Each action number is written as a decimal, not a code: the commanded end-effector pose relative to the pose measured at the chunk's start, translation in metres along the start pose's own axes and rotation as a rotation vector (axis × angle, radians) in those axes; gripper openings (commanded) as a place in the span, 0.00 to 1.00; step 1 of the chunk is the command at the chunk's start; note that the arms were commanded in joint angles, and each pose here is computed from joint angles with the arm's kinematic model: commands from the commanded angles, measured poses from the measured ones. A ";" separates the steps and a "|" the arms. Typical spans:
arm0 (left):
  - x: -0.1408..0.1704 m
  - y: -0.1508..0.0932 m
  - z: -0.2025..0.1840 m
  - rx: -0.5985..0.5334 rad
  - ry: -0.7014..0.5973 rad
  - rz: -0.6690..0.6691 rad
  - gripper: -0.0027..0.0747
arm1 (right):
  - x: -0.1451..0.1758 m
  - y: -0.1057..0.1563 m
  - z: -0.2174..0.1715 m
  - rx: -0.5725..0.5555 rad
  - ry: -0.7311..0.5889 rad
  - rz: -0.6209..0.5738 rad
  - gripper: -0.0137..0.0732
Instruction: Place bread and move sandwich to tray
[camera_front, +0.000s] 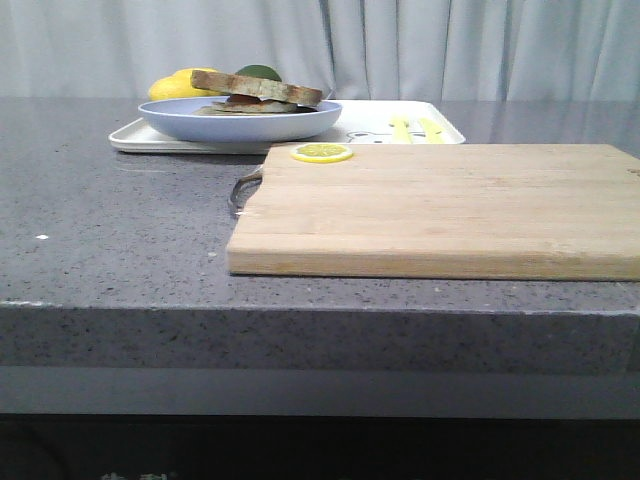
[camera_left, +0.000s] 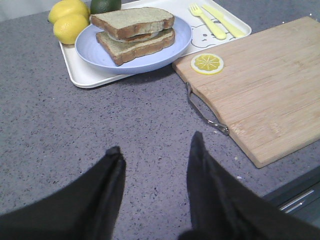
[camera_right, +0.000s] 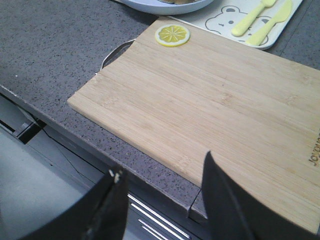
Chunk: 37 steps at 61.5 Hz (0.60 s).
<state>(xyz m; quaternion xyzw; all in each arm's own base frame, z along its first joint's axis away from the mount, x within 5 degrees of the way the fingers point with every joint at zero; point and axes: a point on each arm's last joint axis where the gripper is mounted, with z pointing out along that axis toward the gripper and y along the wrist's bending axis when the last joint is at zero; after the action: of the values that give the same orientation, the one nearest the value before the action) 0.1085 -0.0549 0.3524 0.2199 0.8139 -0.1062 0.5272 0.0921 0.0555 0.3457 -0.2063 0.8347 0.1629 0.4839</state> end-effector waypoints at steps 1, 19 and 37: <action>-0.012 0.000 -0.007 -0.007 -0.109 0.019 0.41 | -0.013 0.000 -0.005 0.007 -0.097 -0.003 0.59; -0.012 0.002 -0.007 -0.025 -0.112 0.045 0.41 | -0.013 0.000 -0.005 0.007 -0.097 -0.003 0.49; -0.012 0.002 -0.007 -0.025 -0.113 0.045 0.08 | -0.013 0.000 -0.005 0.007 -0.096 -0.003 0.08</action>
<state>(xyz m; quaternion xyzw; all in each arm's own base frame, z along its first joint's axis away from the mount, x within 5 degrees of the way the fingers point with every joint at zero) 0.1073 -0.0515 0.3505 0.2279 0.8109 -0.0855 0.5322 0.0921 0.0555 0.3457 -0.2063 0.8347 0.1629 0.4839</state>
